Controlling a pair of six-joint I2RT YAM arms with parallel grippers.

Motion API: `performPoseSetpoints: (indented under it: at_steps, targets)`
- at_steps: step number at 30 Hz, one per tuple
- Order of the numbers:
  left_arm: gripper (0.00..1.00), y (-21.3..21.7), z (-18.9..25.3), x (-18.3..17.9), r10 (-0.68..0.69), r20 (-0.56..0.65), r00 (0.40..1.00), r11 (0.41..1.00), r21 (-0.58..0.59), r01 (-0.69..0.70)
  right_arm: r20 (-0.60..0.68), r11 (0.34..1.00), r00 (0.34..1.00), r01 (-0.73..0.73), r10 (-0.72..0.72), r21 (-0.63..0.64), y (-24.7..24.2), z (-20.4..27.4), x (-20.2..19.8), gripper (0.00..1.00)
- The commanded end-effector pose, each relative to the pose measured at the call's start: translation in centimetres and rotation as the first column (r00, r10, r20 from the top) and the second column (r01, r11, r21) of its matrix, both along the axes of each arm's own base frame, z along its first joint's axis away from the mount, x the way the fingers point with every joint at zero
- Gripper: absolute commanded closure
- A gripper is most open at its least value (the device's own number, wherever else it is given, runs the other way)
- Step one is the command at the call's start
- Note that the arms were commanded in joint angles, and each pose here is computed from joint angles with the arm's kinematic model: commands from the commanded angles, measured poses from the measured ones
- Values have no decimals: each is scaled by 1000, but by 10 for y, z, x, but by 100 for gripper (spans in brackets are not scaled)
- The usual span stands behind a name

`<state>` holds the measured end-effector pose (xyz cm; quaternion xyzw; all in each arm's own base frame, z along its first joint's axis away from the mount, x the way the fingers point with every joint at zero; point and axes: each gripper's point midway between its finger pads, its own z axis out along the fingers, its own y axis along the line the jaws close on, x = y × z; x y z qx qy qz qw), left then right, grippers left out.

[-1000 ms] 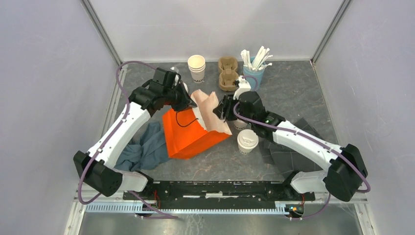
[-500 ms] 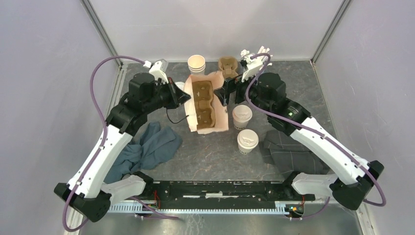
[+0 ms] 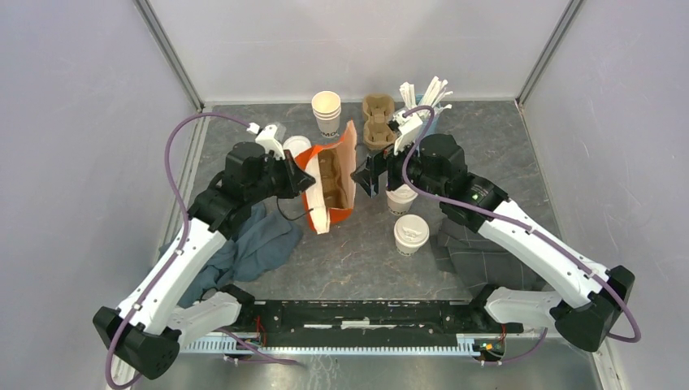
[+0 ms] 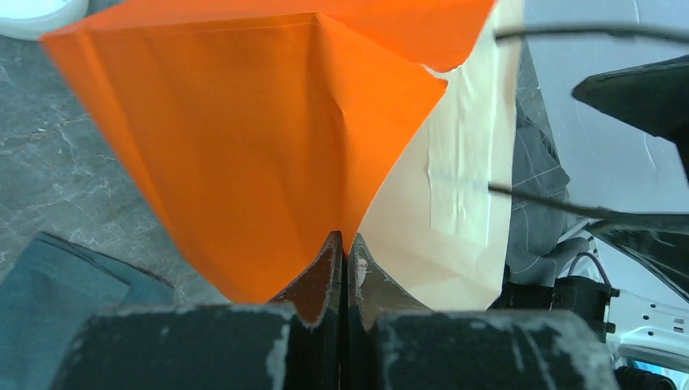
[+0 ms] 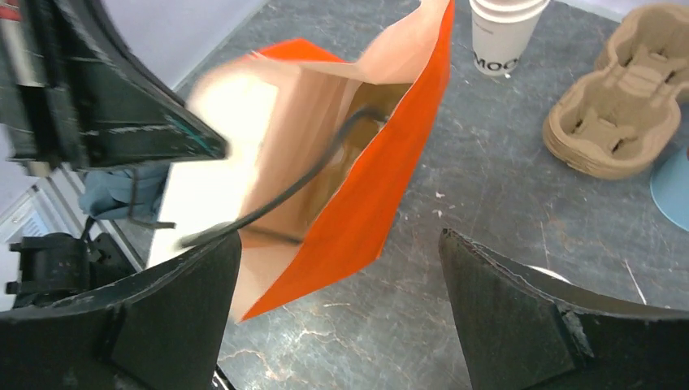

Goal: Pack the takeout coffee
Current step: Adjust the takeout bag at the center of the board.

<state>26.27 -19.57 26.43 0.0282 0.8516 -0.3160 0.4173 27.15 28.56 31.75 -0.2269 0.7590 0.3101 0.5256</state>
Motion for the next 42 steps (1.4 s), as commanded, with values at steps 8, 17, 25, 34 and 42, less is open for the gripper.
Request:
performPoseSetpoints:
  at_steps: [8,17,25,34,42]
  targets:
    - [98,14,28,1,90,37,995,996,-13,-89,45,996,997,66,-64,-51,11,22,18,2]
    - [98,17,20,0,147,-30,989,988,-32,-148,116,992,987,121,-116,-42,12,37,-9,2]
    - [98,20,21,-2,150,-19,989,988,-32,-150,158,999,987,31,-32,12,-1,35,-40,2]
    - [98,18,20,-2,141,-27,990,989,-29,-142,192,993,979,-85,67,86,2,37,-67,2]
    - [98,17,26,-2,136,-24,990,990,-35,-137,149,991,982,99,-112,88,10,30,-44,2]
